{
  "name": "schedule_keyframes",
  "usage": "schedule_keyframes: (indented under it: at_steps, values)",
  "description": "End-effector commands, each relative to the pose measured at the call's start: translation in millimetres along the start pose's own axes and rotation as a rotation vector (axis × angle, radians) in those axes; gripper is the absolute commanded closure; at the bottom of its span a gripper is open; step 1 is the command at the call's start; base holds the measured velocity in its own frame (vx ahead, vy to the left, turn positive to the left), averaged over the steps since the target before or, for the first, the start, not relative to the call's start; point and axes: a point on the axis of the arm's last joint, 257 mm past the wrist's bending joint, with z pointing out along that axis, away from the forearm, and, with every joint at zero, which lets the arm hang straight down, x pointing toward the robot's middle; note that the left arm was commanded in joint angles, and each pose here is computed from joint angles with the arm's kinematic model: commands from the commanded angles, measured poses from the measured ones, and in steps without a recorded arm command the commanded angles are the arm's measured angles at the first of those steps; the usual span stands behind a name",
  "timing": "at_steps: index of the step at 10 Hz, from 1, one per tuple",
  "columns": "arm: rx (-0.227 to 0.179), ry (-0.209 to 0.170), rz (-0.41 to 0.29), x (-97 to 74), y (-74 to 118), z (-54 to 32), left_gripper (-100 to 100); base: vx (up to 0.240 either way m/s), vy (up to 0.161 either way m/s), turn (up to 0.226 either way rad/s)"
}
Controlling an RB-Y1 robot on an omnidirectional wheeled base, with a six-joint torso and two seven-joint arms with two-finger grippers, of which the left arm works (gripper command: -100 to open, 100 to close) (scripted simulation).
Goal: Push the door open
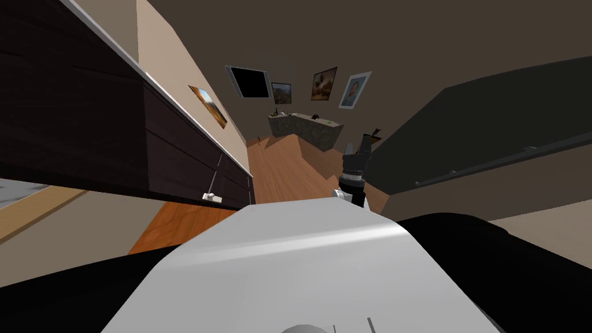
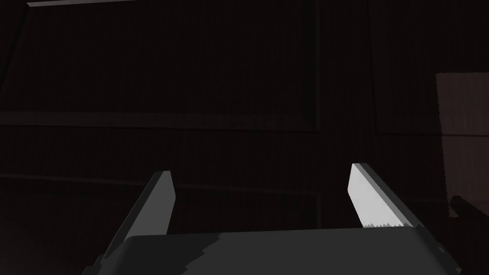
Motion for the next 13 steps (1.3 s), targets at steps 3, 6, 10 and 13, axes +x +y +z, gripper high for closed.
schedule_keyframes:
  at_steps: [3, 6, 10, 13]
  values:
    - [-0.046, -0.037, 0.009, -12.1, 16.3, -21.6, -100, 0.197, 0.058, -0.095]
    - [-0.082, -0.057, 0.011, -16.9, 28.2, -36.8, -100, 0.184, 0.099, -0.085]
    - [-0.119, -0.070, 0.007, -16.1, 39.6, -53.4, -100, 0.164, 0.097, -0.079]
    - [-0.138, -0.067, -0.005, -7.8, 43.9, -62.0, -100, 0.143, 0.117, -0.077]
